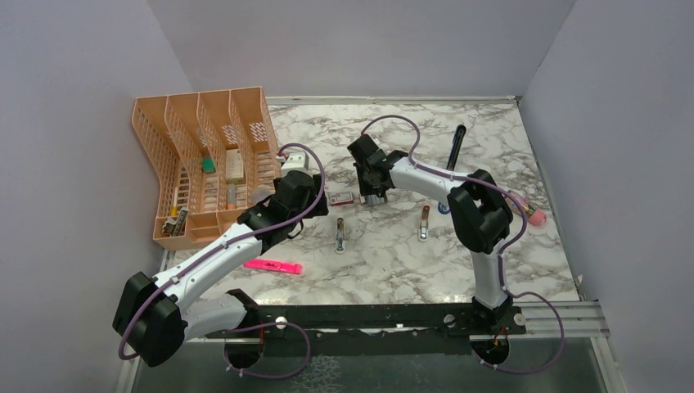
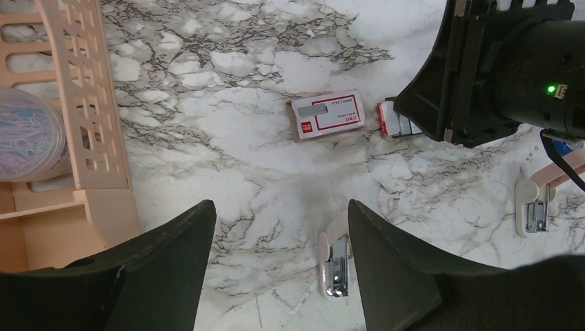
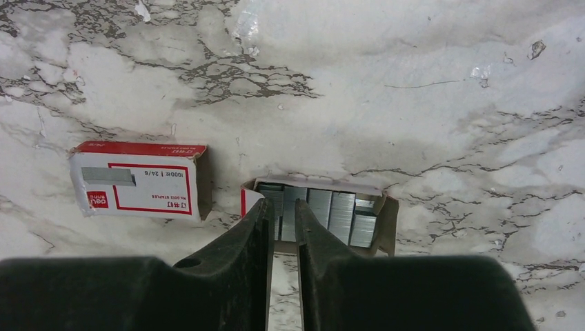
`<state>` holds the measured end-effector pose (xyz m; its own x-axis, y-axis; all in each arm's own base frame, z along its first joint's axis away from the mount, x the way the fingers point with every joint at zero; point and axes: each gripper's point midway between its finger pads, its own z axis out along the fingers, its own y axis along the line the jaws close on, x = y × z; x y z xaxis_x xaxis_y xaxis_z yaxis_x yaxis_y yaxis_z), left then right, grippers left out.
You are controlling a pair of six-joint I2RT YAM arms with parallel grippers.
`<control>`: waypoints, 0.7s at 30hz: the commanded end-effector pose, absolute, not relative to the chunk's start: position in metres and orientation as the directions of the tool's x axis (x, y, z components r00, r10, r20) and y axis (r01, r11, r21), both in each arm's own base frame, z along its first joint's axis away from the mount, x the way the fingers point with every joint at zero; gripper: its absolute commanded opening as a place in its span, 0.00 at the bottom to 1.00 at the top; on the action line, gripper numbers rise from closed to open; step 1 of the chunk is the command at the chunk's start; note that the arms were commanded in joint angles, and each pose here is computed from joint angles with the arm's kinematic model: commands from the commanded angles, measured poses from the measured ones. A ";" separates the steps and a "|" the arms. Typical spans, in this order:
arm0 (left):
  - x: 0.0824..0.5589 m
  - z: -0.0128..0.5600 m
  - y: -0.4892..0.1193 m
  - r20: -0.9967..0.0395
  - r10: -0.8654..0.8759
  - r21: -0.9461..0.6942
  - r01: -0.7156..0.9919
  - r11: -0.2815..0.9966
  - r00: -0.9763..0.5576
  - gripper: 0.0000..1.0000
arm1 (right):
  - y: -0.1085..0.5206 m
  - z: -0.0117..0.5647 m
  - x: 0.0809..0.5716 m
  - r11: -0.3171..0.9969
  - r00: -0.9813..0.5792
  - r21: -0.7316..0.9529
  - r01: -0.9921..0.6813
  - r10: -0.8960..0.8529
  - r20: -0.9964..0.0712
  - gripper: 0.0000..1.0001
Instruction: Load the staples into the stapler
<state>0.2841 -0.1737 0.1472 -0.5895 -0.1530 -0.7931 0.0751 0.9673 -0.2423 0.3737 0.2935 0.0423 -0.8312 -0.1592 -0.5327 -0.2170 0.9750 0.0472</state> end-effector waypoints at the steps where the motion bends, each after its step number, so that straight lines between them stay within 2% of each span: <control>1: 0.288 0.150 -0.169 -0.808 -0.166 -0.241 0.059 0.969 -0.566 0.71 | 0.292 0.035 0.372 0.977 -0.839 0.028 -0.212 -0.168 -0.518 0.24; 6: 0.288 0.150 -0.169 -0.808 -0.166 -0.240 0.059 0.969 -0.566 0.71 | 0.289 0.039 0.373 0.980 -0.834 0.022 -0.196 -0.154 -0.530 0.27; 13: 0.288 0.151 -0.168 -0.808 -0.166 -0.240 0.058 0.969 -0.565 0.71 | 0.278 0.051 0.378 0.992 -0.813 -0.001 -0.127 -0.105 -0.573 0.23; 21: 0.287 0.150 -0.168 -0.807 -0.167 -0.240 0.057 0.969 -0.567 0.71 | 0.281 0.044 0.375 0.989 -0.827 0.004 -0.151 -0.124 -0.548 0.23</control>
<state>0.2833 -0.1730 0.1451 -0.5925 -0.1506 -0.7914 0.0739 0.9681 -0.2395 0.3763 0.2837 0.0388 -0.8297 -0.1310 -0.5427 -0.1635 0.9865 0.0119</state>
